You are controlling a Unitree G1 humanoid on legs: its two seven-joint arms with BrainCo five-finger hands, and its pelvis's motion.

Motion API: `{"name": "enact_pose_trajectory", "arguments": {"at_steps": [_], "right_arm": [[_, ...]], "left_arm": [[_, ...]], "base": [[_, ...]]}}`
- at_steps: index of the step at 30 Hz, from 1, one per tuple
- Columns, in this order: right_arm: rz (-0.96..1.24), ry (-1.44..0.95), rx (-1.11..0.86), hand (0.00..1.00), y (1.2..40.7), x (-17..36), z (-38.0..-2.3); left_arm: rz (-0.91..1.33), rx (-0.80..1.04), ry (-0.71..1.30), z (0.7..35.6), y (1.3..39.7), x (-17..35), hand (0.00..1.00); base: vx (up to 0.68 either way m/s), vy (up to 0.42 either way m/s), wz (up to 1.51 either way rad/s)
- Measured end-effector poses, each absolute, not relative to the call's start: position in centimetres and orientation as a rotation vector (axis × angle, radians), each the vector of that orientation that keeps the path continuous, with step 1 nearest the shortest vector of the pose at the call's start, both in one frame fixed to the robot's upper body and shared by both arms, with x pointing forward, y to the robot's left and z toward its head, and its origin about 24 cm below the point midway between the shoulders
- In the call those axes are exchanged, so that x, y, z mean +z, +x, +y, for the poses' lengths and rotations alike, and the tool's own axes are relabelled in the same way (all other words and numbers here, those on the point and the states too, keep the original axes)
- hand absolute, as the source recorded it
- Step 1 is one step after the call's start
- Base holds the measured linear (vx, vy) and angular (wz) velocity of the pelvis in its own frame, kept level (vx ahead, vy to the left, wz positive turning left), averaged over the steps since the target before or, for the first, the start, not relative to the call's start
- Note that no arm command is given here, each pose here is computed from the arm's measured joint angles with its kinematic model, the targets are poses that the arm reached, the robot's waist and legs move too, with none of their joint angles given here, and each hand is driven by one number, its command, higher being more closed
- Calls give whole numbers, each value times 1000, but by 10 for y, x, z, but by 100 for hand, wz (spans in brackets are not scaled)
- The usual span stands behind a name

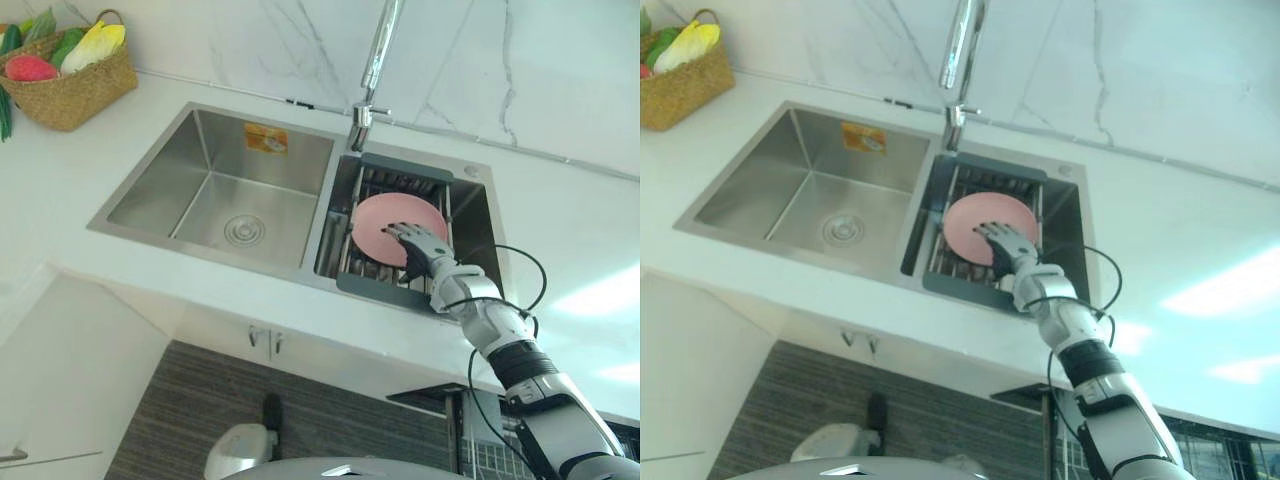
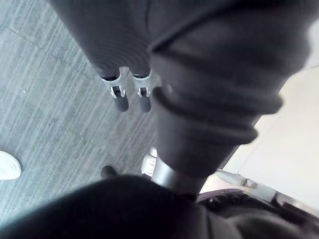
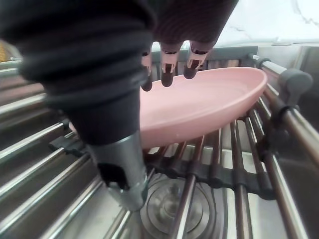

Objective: Walk over to the sink, pick up the cup, carry it to the dishwasher, place the cup inside the dishwasher, then close the dishwasher door

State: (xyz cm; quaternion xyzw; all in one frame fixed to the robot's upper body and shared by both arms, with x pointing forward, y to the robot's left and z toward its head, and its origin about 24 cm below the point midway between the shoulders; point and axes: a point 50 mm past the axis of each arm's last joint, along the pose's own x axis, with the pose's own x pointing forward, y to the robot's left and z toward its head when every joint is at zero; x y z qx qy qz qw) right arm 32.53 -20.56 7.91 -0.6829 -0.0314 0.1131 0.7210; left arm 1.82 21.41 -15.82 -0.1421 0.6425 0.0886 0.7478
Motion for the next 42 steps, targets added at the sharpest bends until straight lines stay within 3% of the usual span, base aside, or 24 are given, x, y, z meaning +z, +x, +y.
{"name": "enact_pose_trajectory", "arguments": {"at_steps": [19, 33, 34, 42], "right_arm": [[-296, -1633, 49, 100, 320, 80, -212], [-294, -1609, -38, 100, 319, 83, -227], [-294, -1607, -40, 0, 319, 83, -227], [-224, -1549, -3, 0, 319, 84, -234]], "left_arm": [[1404, 202, -289, 220, 16, -158, 0], [1413, 191, -273, 219, 14, -160, 0], [1415, 193, -272, 219, 13, -160, 0], [1411, 194, -269, 220, 14, -160, 0]], "base": [[16, -75, -1], [-7, -63, 2], [39, -40, -7], [42, -66, 1]]}}
